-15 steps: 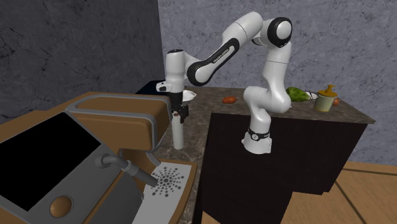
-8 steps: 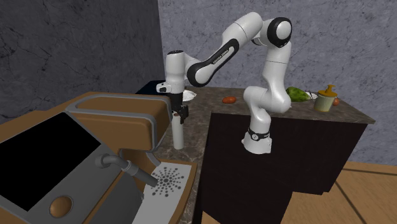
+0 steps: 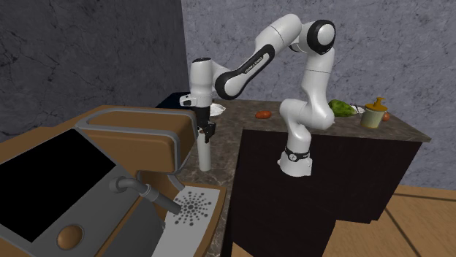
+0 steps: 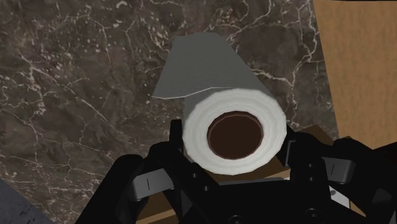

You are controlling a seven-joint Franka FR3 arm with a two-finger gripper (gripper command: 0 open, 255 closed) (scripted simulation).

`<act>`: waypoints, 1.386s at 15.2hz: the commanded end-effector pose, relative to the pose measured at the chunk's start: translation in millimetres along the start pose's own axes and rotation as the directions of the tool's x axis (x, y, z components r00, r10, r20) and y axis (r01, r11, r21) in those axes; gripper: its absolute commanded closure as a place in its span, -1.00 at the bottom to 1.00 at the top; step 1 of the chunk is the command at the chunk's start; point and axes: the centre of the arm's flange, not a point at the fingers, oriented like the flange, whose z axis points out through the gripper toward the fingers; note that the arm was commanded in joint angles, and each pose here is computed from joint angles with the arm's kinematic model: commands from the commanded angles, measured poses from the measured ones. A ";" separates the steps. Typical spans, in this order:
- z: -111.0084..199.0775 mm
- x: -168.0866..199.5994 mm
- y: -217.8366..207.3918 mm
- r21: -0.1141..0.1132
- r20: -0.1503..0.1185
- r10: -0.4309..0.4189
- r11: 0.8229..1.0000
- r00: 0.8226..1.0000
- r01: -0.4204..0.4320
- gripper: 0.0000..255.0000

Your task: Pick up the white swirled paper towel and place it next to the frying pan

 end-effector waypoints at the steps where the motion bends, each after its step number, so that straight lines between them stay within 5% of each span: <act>1: 0.4 -0.5 0.4 0.000 0.001 0.001 1.000 1.000 -0.001 1.00; 8: -31.1 1.5 2.7 0.000 0.001 0.001 1.000 1.000 -0.001 1.00; 9: -24.9 0.3 3.0 0.000 0.001 0.001 1.000 1.000 -0.001 -1.00; 10: -24.9 0.3 3.0 0.000 0.001 0.001 1.000 1.000 -0.001 -1.00; 12: -44.2 -10.4 11.2 0.044 0.040 -0.135 0.990 0.990 0.133 -1.00; 14: -63.4 -19.0 21.5 0.093 0.072 -0.269 0.961 0.960 0.262 -1.00; 21: -33.0 -22.5 19.8 0.096 0.074 -0.276 0.958 0.958 0.269 -1.00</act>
